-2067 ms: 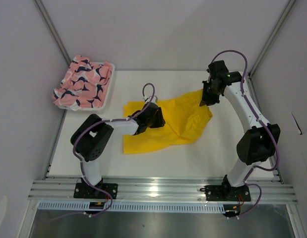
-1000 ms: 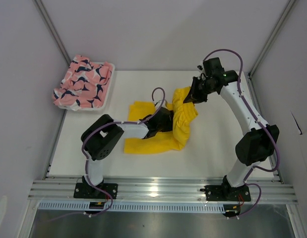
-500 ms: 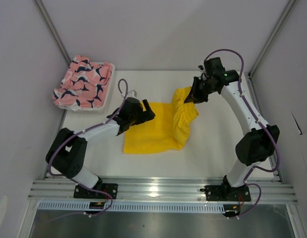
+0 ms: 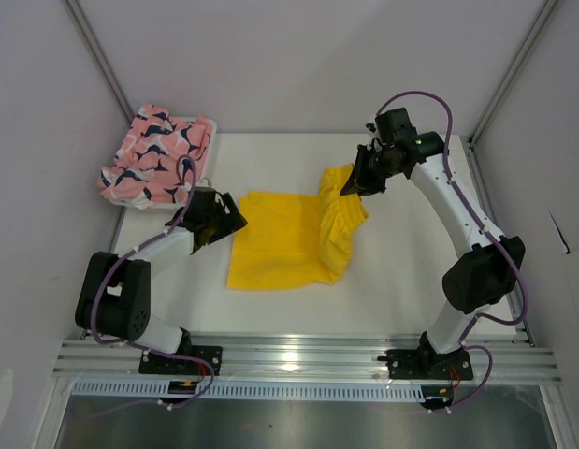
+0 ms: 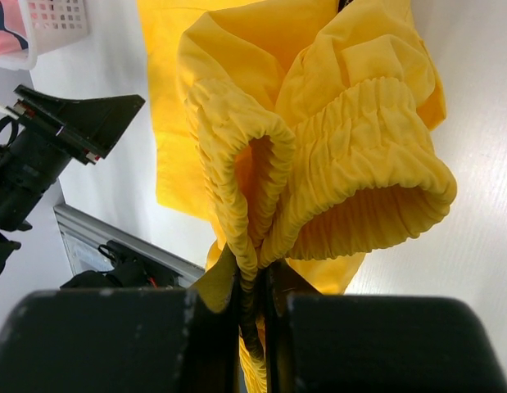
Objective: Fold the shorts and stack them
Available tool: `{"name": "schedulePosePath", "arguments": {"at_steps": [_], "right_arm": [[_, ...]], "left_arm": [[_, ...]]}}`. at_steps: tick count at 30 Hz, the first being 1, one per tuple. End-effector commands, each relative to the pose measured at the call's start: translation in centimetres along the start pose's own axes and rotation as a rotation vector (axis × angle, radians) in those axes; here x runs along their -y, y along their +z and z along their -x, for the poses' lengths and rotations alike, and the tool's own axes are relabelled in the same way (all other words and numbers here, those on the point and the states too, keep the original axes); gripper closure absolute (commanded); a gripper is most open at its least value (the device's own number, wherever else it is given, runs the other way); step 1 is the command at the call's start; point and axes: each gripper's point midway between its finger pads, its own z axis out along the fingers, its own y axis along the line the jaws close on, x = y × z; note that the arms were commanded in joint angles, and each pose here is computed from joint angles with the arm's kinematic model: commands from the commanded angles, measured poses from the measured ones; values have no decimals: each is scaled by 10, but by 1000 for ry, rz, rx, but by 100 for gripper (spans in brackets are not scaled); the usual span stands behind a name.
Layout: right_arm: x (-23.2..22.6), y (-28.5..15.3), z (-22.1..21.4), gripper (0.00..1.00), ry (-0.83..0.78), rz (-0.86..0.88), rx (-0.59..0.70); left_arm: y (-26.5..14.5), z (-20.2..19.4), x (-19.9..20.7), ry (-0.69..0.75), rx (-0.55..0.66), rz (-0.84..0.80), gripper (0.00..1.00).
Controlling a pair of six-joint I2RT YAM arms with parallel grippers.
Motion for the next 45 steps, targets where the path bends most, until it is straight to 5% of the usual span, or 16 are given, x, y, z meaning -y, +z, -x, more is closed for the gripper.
{"name": "schedulePosePath", "arguments": {"at_steps": [1, 7, 16, 27, 45], "right_arm": [[-21, -2, 6, 100, -9, 41, 38], [-36, 12, 0, 100, -19, 30, 27], [-50, 30, -9, 100, -23, -16, 21], [-89, 72, -11, 100, -2, -5, 31], [-96, 167, -54, 100, -54, -186, -53]], "left_arm": [[12, -8, -2, 36, -45, -26, 22], [32, -12, -1, 54, -125, -13, 49], [46, -29, -3, 61, -225, -33, 68], [29, -41, -12, 23, -166, -55, 78], [14, -49, -8, -21, -138, -109, 80]]}}
